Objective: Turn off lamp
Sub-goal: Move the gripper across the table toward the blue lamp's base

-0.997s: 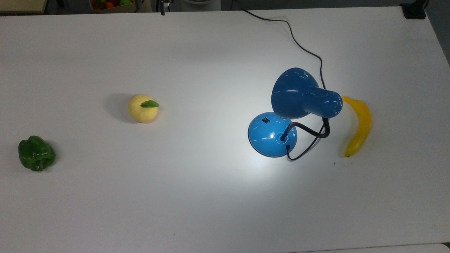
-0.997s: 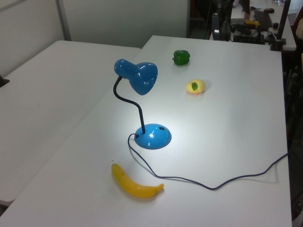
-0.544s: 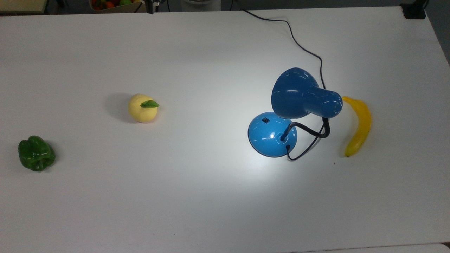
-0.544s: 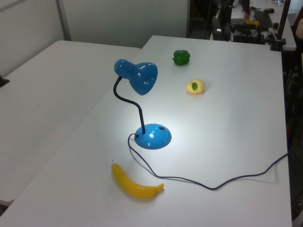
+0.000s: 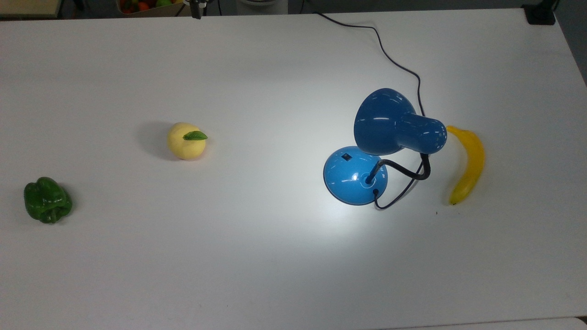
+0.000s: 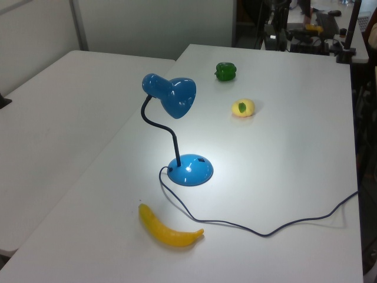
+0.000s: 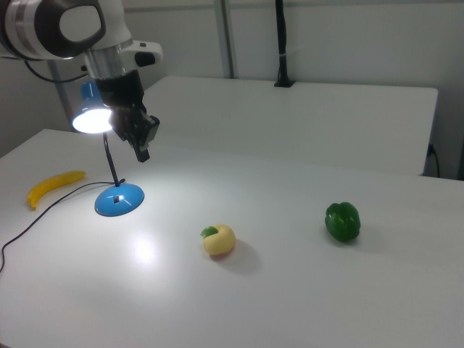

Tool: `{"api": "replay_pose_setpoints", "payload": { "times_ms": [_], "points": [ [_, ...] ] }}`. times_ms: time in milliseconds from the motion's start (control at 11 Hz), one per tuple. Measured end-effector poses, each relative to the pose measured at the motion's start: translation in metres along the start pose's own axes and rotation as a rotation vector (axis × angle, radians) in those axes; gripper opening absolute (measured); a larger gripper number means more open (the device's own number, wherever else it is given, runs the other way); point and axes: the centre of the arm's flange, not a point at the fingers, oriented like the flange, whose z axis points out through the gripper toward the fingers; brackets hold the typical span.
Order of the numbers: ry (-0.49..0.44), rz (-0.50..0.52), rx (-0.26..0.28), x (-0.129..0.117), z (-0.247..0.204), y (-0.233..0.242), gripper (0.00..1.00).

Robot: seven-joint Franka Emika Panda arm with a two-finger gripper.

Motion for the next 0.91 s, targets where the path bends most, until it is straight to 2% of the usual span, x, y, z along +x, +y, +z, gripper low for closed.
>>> {"api": "replay_pose_setpoints", "payload": {
  "times_ms": [453, 906],
  "points": [
    [-0.035, -0.082, 0.012, 0.009, 0.021, -0.012, 0.01],
    [-0.022, -0.175, 0.017, 0.033, 0.060, -0.068, 0.01]
  ]
}}
